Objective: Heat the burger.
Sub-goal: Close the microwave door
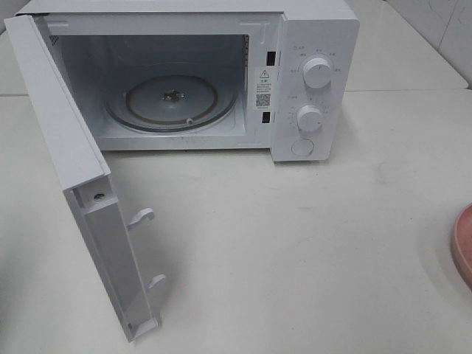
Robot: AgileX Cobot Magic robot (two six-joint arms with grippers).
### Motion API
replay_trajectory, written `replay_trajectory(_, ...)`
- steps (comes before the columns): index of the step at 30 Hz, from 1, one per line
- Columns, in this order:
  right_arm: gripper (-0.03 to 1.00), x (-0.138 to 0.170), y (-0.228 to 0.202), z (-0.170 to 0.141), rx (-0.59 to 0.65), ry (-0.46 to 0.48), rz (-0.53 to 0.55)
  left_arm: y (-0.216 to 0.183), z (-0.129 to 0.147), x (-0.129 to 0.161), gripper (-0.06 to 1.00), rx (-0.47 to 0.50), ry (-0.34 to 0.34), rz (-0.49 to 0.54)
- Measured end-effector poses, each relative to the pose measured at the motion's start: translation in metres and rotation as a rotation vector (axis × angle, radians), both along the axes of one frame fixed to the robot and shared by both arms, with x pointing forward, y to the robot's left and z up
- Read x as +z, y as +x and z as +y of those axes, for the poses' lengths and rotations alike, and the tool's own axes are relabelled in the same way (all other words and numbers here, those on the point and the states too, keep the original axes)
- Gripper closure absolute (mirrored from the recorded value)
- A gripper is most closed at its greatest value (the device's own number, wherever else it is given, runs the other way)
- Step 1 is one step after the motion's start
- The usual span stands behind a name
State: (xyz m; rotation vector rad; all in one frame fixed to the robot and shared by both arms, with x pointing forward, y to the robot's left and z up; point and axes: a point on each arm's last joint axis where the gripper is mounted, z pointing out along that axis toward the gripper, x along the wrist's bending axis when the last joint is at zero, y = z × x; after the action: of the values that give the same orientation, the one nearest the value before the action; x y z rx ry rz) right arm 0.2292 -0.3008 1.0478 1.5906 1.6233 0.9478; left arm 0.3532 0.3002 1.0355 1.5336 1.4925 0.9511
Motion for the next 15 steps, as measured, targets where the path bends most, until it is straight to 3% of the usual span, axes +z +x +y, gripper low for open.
replay_trajectory(10,0.2,0.0,0.0,0.0,0.0,0.0,0.0,0.027,0.011,-0.037,0.94,0.083,0.076,-0.097)
replay_trajectory(15,0.2,0.0,0.0,0.0,0.0,0.0,0.0,0.041,0.007,-0.038,0.94,0.048,0.147,-0.189)
